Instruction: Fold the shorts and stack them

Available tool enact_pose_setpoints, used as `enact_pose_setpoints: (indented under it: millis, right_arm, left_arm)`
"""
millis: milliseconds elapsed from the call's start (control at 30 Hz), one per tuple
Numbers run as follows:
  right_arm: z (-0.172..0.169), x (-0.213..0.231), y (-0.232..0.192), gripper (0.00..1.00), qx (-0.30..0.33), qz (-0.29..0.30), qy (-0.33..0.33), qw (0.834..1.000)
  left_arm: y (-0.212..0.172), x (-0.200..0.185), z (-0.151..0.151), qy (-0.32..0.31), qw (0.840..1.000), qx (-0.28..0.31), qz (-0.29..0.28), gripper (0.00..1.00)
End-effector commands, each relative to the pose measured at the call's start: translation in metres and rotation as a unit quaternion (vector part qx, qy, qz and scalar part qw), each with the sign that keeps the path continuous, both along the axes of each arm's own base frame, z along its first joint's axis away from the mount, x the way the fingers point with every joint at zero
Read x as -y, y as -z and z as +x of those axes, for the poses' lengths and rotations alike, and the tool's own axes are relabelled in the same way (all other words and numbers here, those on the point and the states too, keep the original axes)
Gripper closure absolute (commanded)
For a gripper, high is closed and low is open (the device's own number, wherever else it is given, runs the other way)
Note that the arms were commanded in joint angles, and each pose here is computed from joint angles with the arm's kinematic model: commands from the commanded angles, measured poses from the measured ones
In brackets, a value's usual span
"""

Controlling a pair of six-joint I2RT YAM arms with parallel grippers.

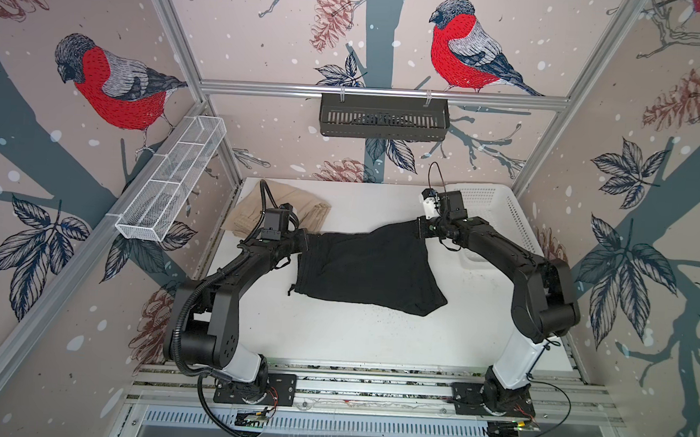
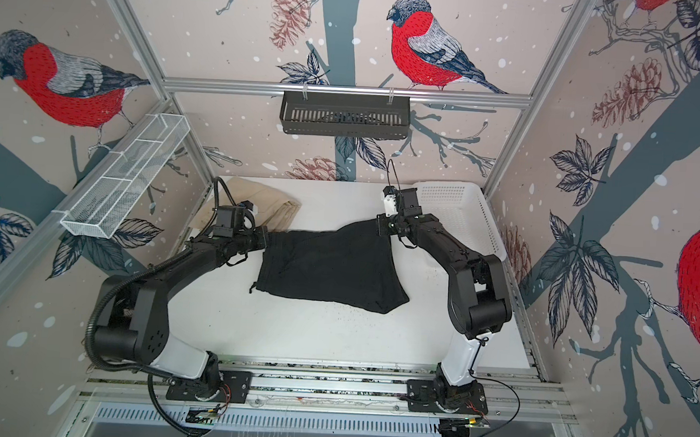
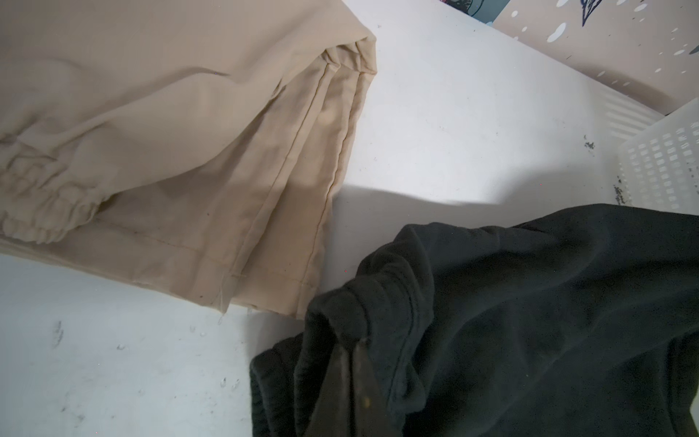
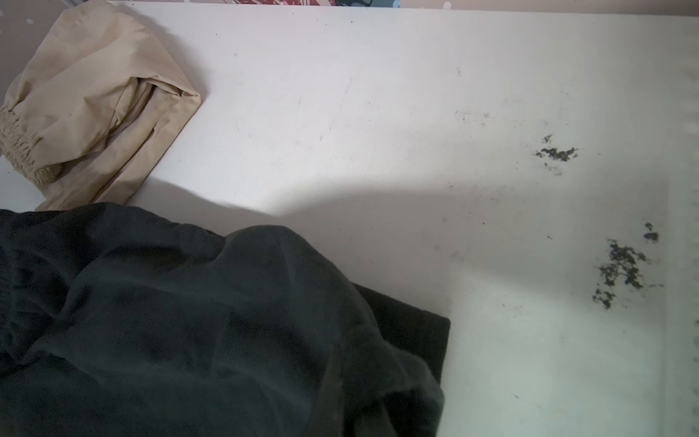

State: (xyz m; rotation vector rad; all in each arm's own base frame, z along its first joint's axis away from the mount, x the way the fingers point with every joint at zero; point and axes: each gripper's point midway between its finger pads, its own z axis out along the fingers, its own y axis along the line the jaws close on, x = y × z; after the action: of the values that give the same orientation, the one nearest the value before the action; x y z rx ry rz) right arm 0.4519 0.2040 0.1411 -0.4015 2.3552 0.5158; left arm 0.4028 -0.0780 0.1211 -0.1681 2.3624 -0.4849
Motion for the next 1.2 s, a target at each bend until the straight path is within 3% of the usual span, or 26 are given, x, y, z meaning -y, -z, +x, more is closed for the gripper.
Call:
enact_pose_setpoints:
  millis: [0, 33, 67, 100, 133, 333, 433, 467, 500, 567, 633, 933, 1167]
  right_arm:
    - [-0.005, 0.0, -0.002, 0.98, 0.002, -0.001, -0.005, 1.0]
    - [-0.005, -0.001, -0.001, 0.98, 0.001, 0.0, -0.008, 1.0]
    - [-0.005, -0.003, 0.001, 0.98, -0.001, 0.0, -0.01, 1.0]
    - [-0.004, -0.004, 0.003, 0.98, -0.003, 0.002, -0.012, 1.0]
    - [-0.003, -0.006, 0.005, 0.98, -0.004, 0.003, -0.014, 1.0]
    - [-0.001, -0.014, 0.004, 0.98, -0.003, 0.003, -0.026, 1.0]
    - [0.001, -0.015, 0.006, 0.98, -0.006, 0.0, -0.027, 1.0]
    - [0.002, -0.015, 0.006, 0.98, -0.007, -0.002, -0.028, 1.0]
    - [0.002, -0.015, 0.006, 0.98, -0.008, -0.003, -0.029, 1.0]
    - [0.001, -0.015, 0.003, 0.99, -0.007, -0.005, -0.029, 1.0]
    - [-0.002, -0.011, 0.0, 0.99, -0.009, -0.011, -0.025, 1.0]
    - [-0.014, 0.015, -0.01, 0.98, -0.014, -0.032, 0.013, 0.999]
    - [0.021, 0.011, 0.035, 0.98, -0.043, -0.036, 0.011, 0.998]
  left_arm:
    - [-0.008, 0.0, -0.001, -0.002, 1.0, 0.011, -0.004, 0.76]
    - [-0.008, 0.001, -0.001, 0.002, 1.0, 0.012, -0.004, 0.54]
    - [-0.006, 0.002, 0.0, 0.005, 1.0, 0.011, -0.006, 0.39]
    - [-0.005, 0.002, 0.001, 0.006, 1.0, 0.009, -0.005, 0.34]
    - [0.0, 0.0, 0.002, 0.002, 1.0, 0.003, 0.0, 0.29]
    - [0.025, -0.01, 0.006, -0.019, 0.999, -0.028, 0.024, 0.29]
    - [0.032, -0.002, 0.01, -0.002, 1.0, -0.029, 0.007, 0.33]
    - [0.033, 0.001, 0.011, 0.003, 1.0, -0.028, 0.001, 0.4]
    - [0.033, 0.003, 0.012, 0.005, 1.0, -0.027, -0.004, 0.5]
    - [0.032, 0.002, 0.012, 0.003, 1.0, -0.03, -0.002, 0.81]
    - [0.029, -0.005, 0.009, -0.008, 0.999, -0.035, 0.014, 1.0]
    - [0.008, -0.04, -0.03, -0.078, 0.992, -0.065, 0.076, 1.0]
    - [0.032, -0.047, -0.017, -0.086, 0.987, -0.088, 0.101, 1.0]
